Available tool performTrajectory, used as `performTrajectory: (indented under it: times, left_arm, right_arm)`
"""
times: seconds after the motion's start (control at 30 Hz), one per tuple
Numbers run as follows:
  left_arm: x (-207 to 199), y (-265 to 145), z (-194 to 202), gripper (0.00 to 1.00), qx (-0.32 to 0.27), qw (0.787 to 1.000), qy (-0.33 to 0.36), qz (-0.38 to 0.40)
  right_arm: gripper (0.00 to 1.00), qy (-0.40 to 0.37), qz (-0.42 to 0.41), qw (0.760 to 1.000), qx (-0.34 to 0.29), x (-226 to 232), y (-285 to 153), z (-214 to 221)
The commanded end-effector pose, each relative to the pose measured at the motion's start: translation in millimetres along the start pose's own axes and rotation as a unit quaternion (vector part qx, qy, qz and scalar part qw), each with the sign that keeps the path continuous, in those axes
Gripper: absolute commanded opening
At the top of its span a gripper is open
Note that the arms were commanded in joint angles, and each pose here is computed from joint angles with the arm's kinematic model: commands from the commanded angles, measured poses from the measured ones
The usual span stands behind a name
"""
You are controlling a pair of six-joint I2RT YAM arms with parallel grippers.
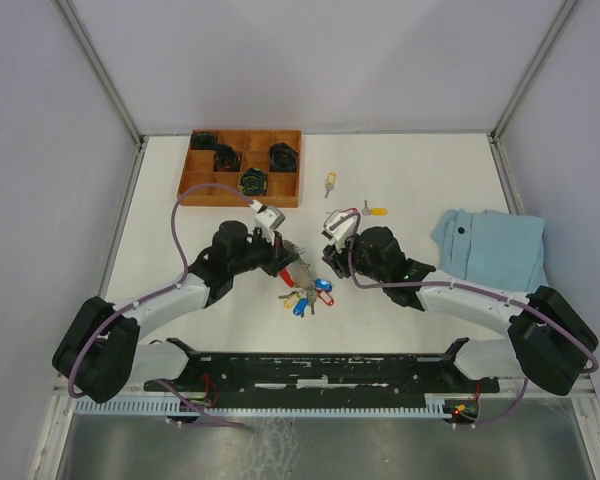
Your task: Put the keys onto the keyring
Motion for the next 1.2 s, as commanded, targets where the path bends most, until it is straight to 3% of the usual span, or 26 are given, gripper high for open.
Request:
performTrajectory:
  times: [0.0,0.1,0.23,0.37,0.53,0.57,0.63,0.67,0.9,1.0,1.07,1.17]
  left_arm:
    - [1.5,-0.5,-24.6,0.03,0.001,0.991,-0.117,-0.065]
    - [6.6,-4.5,-28.1,0.03,0.026,0.984,-0.142,-0.106]
    - [-5.7,-4.0,-35.8,0.03,0.013,0.989,-0.133,-0.068]
    - [-6.4,-2.8,-42.3,0.03,0.031,0.985,-0.146,-0.082]
    - [-15.6,-7.9,-44.9,0.03,0.043,0.988,-0.131,-0.063]
    - [-16.5,-8.8,-45.8,0.03,0.04,0.99,-0.124,-0.059]
    - [-19.1,-10.7,-46.5,0.03,0.04,0.992,-0.111,-0.052]
    - [-19.9,-11.6,-46.6,0.03,0.042,0.992,-0.105,-0.049]
    - [-27.7,-18.7,-46.6,0.03,0.06,0.995,-0.072,-0.03]
    - [-30.7,-21.8,-48.7,0.03,0.056,0.996,-0.062,-0.023]
    - [-33.7,-22.1,-48.3,0.03,0.059,0.996,-0.058,-0.013]
    - [-37.4,-21.5,-48.5,0.03,0.06,0.997,-0.057,-0.001]
  right_arm:
    - [0.48,0.034,0.037,0.998,-0.047,-20.3,-7.2,-43.5]
    - [0.5,0.025,0.041,0.995,-0.087,-21.5,-14.0,-54.9]
    - [0.59,0.034,0.061,0.989,-0.127,-27.2,-15.0,-66.3]
    - [0.72,0.069,0.087,0.986,-0.124,-39.7,-8.4,-69.6]
    - [0.76,0.082,0.087,0.983,-0.14,-42.2,-9.1,-69.1]
    - [0.79,0.083,0.083,0.983,-0.143,-41.2,-8.8,-68.8]
    - [0.99,0.08,0.072,0.983,-0.15,-37.7,-5.7,-68.8]
    - [1.0,0.079,0.059,0.982,-0.16,-33.2,-4.1,-71.4]
    - [1.0,0.049,-0.024,0.988,-0.143,-1.8,5.9,-53.7]
    - [0.95,0.033,-0.058,0.987,-0.143,10.4,7.7,-49.2]
    - [0.89,0.035,-0.08,0.986,-0.14,17.5,10.8,-48.2]
    - [0.71,0.04,-0.104,0.985,-0.132,24.8,18.2,-45.5]
Point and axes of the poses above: each gripper's point midway between its finger pads, its own y axis out along the fingers, its own x axis along the line the jaws close on, z = x × y, the point moved 1 cm from there along -y, back along the fingers, and after that the axes turned 12 degrees about -y, right-handed, at the moved point
